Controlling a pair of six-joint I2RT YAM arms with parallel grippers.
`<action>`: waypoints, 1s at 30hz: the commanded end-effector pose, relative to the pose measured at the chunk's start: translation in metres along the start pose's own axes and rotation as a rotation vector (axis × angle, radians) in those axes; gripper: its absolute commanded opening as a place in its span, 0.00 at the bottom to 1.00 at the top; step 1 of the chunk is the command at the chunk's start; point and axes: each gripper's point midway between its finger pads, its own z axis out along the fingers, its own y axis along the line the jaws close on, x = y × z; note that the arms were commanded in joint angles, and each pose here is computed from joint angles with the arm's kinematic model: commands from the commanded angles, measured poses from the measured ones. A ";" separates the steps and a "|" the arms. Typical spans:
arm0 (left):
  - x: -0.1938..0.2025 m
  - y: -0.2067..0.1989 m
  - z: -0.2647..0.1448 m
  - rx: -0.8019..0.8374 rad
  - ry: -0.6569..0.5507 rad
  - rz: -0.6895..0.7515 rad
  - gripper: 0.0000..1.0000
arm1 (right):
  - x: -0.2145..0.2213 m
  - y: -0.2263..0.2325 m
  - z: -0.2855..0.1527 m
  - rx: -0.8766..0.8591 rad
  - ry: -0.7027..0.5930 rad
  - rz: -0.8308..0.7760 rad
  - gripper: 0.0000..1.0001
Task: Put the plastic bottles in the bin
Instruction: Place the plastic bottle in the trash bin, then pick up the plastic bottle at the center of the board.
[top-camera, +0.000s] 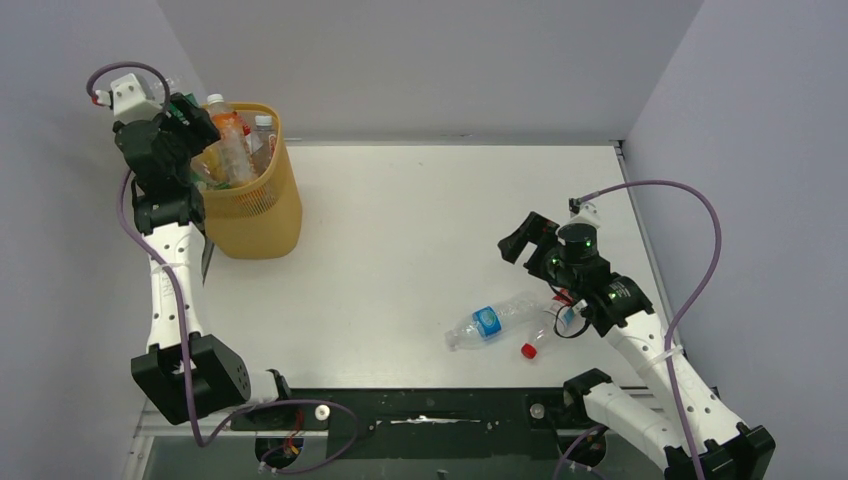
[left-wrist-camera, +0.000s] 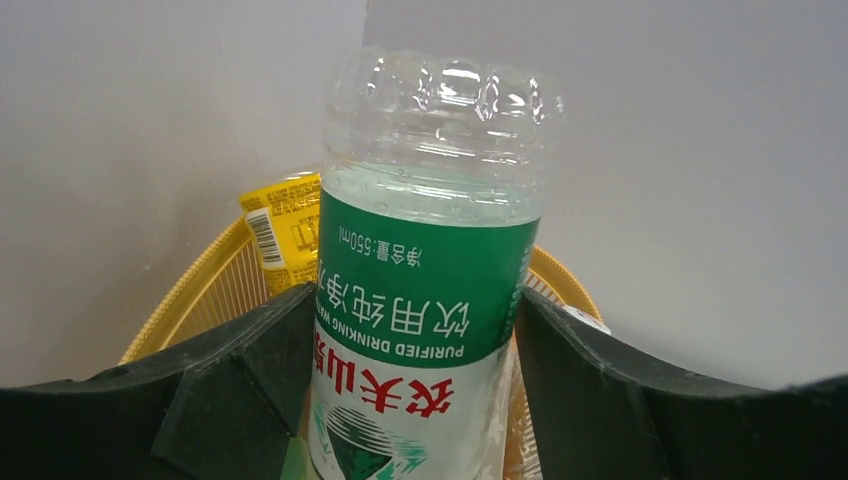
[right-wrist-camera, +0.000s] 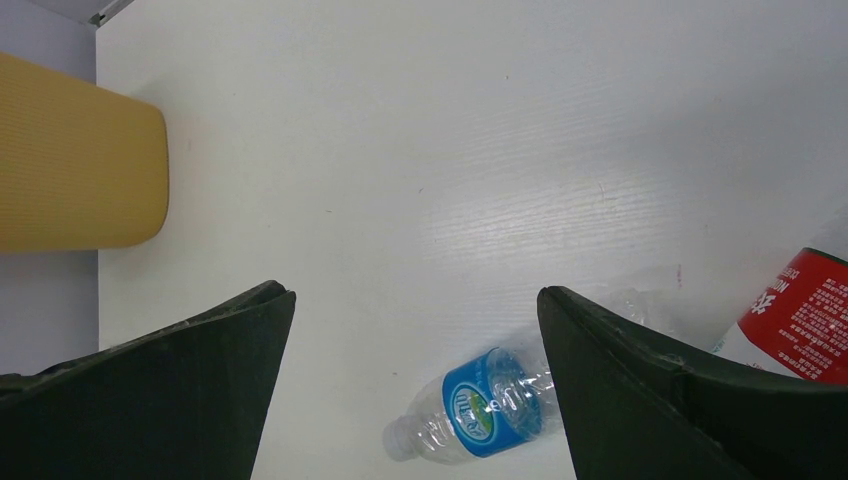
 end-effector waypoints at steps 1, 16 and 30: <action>-0.024 -0.002 -0.008 -0.003 -0.059 -0.013 0.76 | -0.013 0.010 0.000 -0.041 -0.048 0.006 0.98; -0.078 -0.006 -0.026 -0.053 -0.025 -0.073 0.87 | -0.012 0.009 0.001 -0.039 -0.045 0.005 0.98; -0.052 -0.196 -0.077 0.491 0.227 0.001 0.87 | -0.023 -0.009 -0.005 0.082 -0.084 0.021 0.98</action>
